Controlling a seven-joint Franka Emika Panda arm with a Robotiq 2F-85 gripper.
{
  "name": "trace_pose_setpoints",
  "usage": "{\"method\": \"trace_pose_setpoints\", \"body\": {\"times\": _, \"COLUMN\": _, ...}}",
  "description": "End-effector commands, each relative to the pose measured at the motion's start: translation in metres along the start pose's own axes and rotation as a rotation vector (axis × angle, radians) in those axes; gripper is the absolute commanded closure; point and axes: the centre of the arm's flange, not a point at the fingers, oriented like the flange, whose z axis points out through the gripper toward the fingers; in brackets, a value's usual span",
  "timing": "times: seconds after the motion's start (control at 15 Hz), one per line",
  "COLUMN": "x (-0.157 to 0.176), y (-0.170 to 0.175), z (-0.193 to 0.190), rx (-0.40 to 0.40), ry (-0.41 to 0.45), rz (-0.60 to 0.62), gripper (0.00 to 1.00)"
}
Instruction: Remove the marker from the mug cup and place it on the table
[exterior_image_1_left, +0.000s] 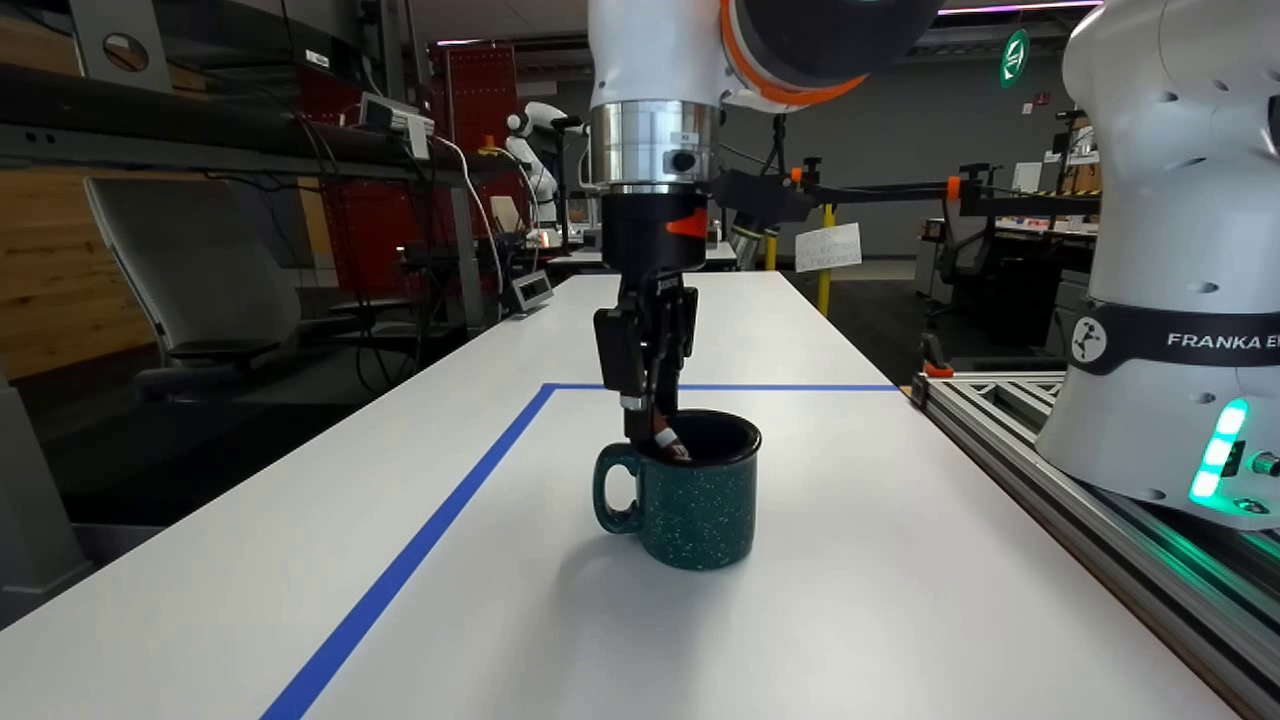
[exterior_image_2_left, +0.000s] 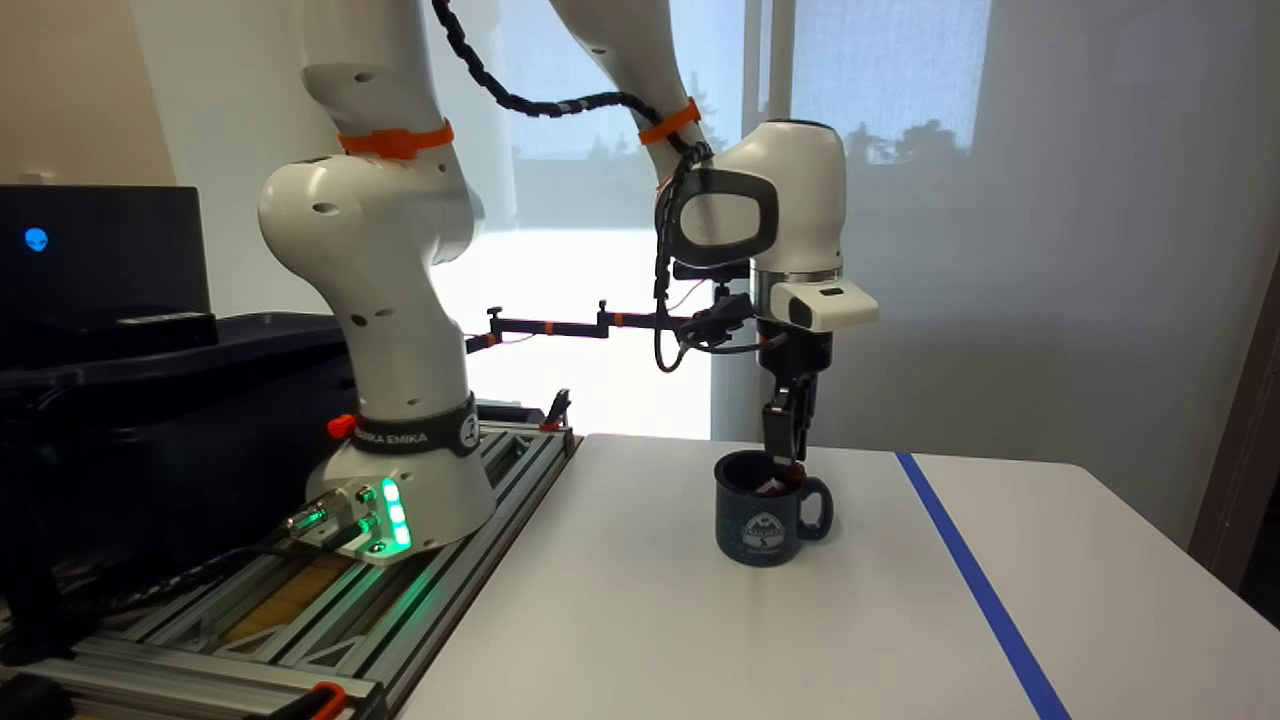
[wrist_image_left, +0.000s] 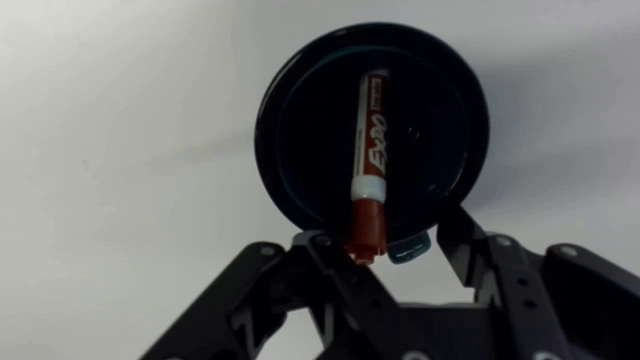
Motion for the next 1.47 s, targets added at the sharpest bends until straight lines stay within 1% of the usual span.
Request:
{"method": "trace_pose_setpoints", "body": {"times": 0.0, "x": -0.020, "y": 0.012, "z": -0.007, "rx": 0.016, "ry": 0.020, "rz": 0.012, "gripper": 0.43}}
{"method": "trace_pose_setpoints", "body": {"times": 0.13, "x": -0.019, "y": 0.013, "z": -0.007, "rx": 0.019, "ry": 0.022, "rz": 0.016, "gripper": 0.45}}
{"method": "trace_pose_setpoints", "body": {"times": 0.2, "x": -0.019, "y": 0.014, "z": -0.007, "rx": 0.017, "ry": 0.022, "rz": 0.017, "gripper": 0.49}}
{"method": "trace_pose_setpoints", "body": {"times": 0.27, "x": -0.019, "y": 0.014, "z": -0.007, "rx": 0.017, "ry": 0.021, "rz": 0.017, "gripper": 0.54}}
{"method": "trace_pose_setpoints", "body": {"times": 0.33, "x": -0.019, "y": 0.014, "z": -0.007, "rx": 0.017, "ry": 0.020, "rz": 0.017, "gripper": 0.67}}
{"method": "trace_pose_setpoints", "body": {"times": 0.4, "x": -0.020, "y": 0.014, "z": -0.007, "rx": 0.019, "ry": 0.021, "rz": 0.016, "gripper": 0.70}}
{"method": "trace_pose_setpoints", "body": {"times": 0.47, "x": -0.020, "y": 0.013, "z": -0.008, "rx": 0.019, "ry": 0.022, "rz": 0.014, "gripper": 0.69}}
{"method": "trace_pose_setpoints", "body": {"times": 0.53, "x": -0.020, "y": 0.013, "z": -0.008, "rx": 0.020, "ry": 0.023, "rz": 0.012, "gripper": 0.74}}
{"method": "trace_pose_setpoints", "body": {"times": 0.6, "x": -0.020, "y": 0.014, "z": -0.008, "rx": 0.021, "ry": 0.024, "rz": 0.012, "gripper": 0.75}}
{"method": "trace_pose_setpoints", "body": {"times": 0.67, "x": -0.020, "y": 0.014, "z": -0.008, "rx": 0.022, "ry": 0.027, "rz": 0.010, "gripper": 0.74}}
{"method": "trace_pose_setpoints", "body": {"times": 0.73, "x": -0.019, "y": 0.015, "z": -0.008, "rx": 0.021, "ry": 0.030, "rz": 0.009, "gripper": 0.78}}
{"method": "trace_pose_setpoints", "body": {"times": 0.87, "x": -0.018, "y": 0.016, "z": -0.009, "rx": 0.022, "ry": 0.034, "rz": 0.008, "gripper": 0.94}}
{"method": "trace_pose_setpoints", "body": {"times": 0.93, "x": -0.018, "y": 0.016, "z": -0.011, "rx": 0.021, "ry": 0.031, "rz": 0.007, "gripper": 0.99}}
{"method": "trace_pose_setpoints", "body": {"times": 1.0, "x": -0.019, "y": 0.017, "z": -0.014, "rx": 0.020, "ry": 0.028, "rz": 0.004, "gripper": 0.95}}
{"method": "trace_pose_setpoints", "body": {"times": 1.4, "x": -0.016, "y": 0.019, "z": -0.046, "rx": -0.007, "ry": -0.008, "rz": 0.007, "gripper": 0.95}}
